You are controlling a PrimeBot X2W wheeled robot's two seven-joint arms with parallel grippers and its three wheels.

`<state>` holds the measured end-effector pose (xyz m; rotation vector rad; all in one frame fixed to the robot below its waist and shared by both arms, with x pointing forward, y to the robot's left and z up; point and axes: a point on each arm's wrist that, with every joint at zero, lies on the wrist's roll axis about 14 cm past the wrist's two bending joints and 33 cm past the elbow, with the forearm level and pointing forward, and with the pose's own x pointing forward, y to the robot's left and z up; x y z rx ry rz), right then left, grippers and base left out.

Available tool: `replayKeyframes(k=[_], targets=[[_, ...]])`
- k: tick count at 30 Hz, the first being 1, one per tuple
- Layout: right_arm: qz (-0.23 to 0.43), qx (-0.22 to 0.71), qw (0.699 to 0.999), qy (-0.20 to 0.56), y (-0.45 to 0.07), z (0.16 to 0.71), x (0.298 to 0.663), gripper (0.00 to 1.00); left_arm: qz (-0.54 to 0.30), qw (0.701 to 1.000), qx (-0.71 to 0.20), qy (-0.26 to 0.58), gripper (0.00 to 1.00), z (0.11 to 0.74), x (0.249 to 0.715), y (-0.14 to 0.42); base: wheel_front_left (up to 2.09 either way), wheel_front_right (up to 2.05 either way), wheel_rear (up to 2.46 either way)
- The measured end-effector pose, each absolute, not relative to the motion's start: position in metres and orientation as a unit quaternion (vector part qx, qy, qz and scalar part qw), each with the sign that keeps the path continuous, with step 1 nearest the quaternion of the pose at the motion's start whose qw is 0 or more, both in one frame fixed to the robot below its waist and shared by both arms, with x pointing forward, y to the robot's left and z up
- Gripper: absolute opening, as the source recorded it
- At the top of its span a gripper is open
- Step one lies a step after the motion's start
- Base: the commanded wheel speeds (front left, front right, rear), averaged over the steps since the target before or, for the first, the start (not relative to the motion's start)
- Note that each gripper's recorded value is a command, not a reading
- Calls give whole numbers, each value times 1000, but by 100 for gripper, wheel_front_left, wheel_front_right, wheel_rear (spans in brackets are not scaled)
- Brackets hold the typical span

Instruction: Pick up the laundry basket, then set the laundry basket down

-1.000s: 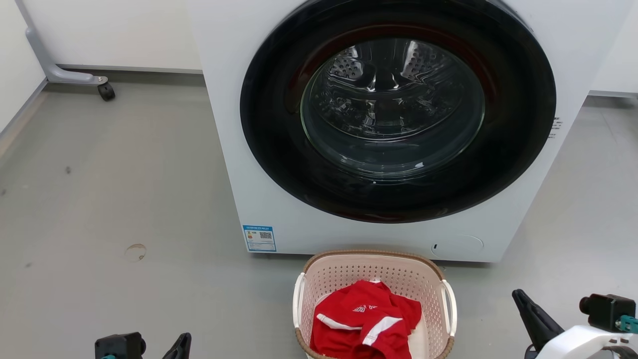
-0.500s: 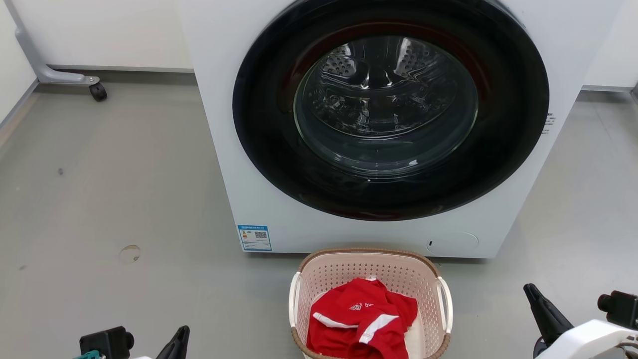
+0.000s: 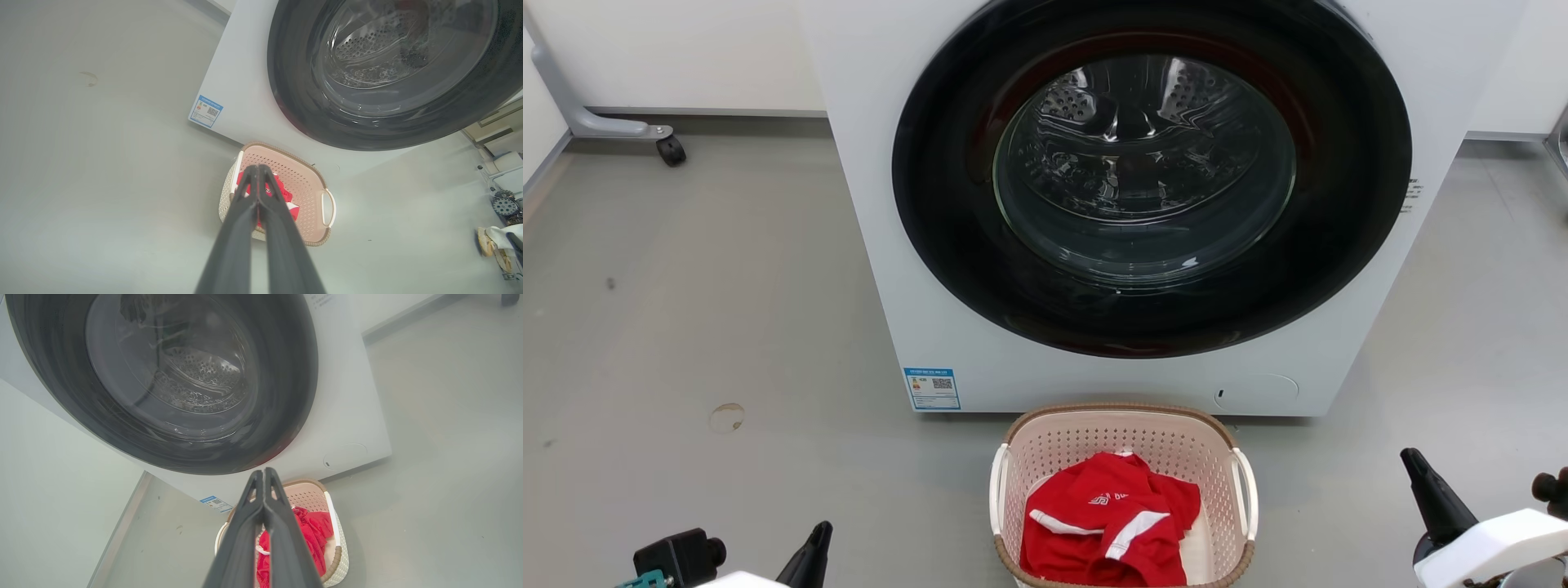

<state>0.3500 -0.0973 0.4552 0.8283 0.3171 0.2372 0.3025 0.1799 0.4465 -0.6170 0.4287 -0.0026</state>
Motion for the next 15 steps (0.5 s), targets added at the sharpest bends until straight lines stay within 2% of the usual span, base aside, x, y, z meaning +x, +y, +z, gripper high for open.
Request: replayKeyframes(k=[15], targets=[[80,462,873,137,-116,459,357,0,-3,906,-379,188,0,454,318,178,0,0,0]])
